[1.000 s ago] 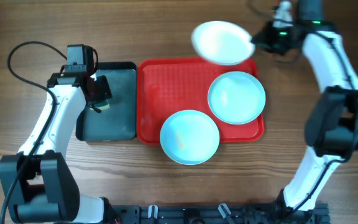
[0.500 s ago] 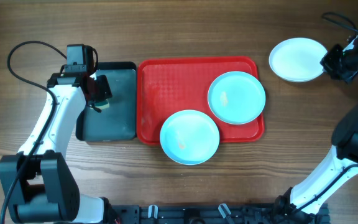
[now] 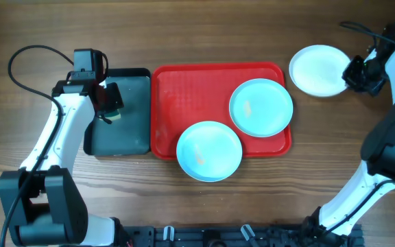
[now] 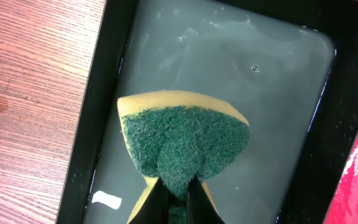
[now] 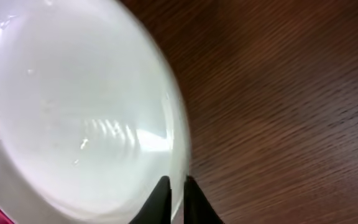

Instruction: Clean dirty plates on tray and stack at the side

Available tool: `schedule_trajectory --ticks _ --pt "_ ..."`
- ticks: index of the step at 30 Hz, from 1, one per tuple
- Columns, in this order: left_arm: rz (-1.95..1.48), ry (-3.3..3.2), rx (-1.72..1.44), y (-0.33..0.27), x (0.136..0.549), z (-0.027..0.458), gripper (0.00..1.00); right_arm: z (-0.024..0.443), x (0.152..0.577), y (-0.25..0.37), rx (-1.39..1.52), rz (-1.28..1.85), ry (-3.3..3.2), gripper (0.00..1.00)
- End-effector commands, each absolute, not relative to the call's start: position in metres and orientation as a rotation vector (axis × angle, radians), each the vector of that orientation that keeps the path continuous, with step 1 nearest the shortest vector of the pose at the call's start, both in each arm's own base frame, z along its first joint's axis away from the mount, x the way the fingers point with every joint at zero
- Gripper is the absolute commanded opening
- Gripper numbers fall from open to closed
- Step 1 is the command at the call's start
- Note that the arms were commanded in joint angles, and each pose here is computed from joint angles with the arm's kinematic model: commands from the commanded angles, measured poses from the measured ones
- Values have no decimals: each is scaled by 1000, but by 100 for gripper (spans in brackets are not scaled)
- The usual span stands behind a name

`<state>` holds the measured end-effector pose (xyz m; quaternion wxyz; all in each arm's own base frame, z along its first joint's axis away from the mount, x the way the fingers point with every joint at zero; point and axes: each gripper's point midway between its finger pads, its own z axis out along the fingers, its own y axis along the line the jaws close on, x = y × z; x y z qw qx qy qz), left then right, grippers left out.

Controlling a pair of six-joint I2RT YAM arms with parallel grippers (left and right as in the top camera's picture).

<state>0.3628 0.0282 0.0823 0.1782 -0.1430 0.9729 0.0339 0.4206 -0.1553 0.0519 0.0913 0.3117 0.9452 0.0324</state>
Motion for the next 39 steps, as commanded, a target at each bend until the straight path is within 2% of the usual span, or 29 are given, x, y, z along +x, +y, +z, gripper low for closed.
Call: schedule_trajectory --ticks 1,3,7,11,13,15,16,18,20,29,32,34,37,39 --pt "114 2755 -425 32 361 79 4 66 418 -161 882 26 2796 24" --pt "114 2755 -425 32 361 79 4 66 418 -159 822 27 2815 50" --pt "114 2755 -425 32 361 79 4 67 422 -126 671 233 2860 62" --pt "114 2756 -425 32 361 79 4 83 420 -86 527 375 2926 62" --pt "114 2754 -425 32 361 79 4 109 419 -41 383 561 2947 60" --pt "113 2755 -425 32 361 79 4 121 407 -10 307 600 3001 58" --pt "113 2755 -425 31 361 79 4 123 398 1 282 593 3044 49" --pt "104 2757 -423 30 361 79 4 121 377 19 231 558 3153 39" --pt "77 2759 -419 27 362 78 4 118 361 40 166 557 3230 34" --pt "75 2748 -419 27 365 79 4 113 287 124 -221 423 3422 31" --pt "75 2747 -419 27 365 79 4 119 271 128 -211 156 3393 31" --pt "74 2742 -418 27 366 80 4 124 264 135 -204 105 3338 29" --pt "74 2741 -418 27 366 80 4 116 255 142 -192 122 3304 12" --pt "74 2741 -418 27 366 80 4 94 240 136 -94 83 3360 9"
